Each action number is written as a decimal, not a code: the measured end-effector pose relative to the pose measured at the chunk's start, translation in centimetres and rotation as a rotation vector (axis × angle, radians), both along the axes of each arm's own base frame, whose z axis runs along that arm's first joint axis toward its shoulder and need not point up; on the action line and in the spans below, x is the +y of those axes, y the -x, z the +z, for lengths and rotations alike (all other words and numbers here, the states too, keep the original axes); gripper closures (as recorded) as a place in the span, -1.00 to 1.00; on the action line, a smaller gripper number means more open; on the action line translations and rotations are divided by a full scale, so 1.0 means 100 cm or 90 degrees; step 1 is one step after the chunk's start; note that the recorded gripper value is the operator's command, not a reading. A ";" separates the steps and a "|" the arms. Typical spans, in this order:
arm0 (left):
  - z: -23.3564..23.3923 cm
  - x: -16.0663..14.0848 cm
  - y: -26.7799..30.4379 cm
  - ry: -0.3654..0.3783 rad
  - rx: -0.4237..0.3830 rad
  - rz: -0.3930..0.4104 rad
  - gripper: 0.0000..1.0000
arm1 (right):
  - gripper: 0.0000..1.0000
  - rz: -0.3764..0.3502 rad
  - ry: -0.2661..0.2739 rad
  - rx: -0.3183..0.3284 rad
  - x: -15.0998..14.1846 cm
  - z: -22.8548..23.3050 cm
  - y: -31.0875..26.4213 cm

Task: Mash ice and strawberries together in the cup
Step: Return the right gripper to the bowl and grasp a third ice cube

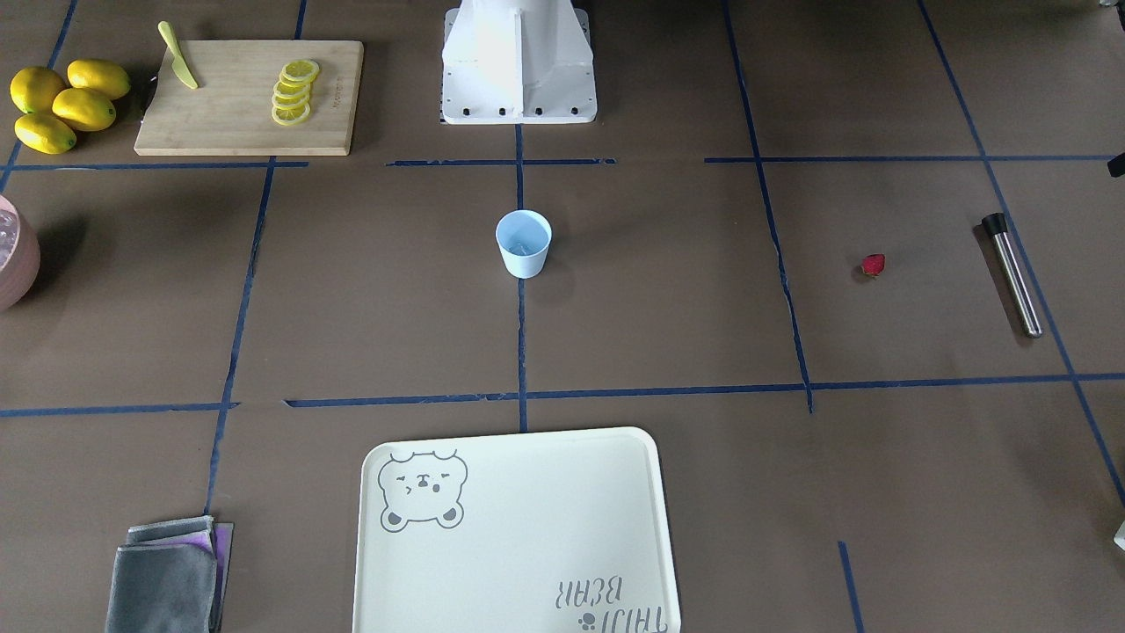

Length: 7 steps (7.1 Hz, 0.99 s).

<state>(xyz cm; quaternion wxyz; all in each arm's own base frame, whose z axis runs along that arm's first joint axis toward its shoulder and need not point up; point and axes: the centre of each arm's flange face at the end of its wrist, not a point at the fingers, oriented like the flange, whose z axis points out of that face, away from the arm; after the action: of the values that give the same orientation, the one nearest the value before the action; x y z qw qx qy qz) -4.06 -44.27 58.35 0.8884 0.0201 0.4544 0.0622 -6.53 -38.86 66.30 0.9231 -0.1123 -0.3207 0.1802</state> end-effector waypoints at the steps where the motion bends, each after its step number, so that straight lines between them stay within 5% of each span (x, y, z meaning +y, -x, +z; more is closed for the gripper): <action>1: 0.000 0.000 0.000 0.000 0.000 0.000 -1.00 | -0.60 0.006 0.007 0.002 -0.004 0.003 0.002; 4: 0.000 0.000 0.000 0.001 0.000 0.000 -1.00 | -0.45 0.010 0.015 0.005 -0.012 0.012 0.004; 7: 0.000 -0.001 0.000 0.000 0.000 0.000 -1.00 | 0.01 0.011 0.017 0.008 -0.011 0.014 0.003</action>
<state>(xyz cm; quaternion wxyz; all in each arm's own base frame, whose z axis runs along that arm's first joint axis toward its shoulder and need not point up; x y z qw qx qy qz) -4.05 -44.32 58.34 0.8884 0.0202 0.4544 0.0623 -6.88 -39.97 67.74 0.9219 -0.1210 -0.3131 0.1934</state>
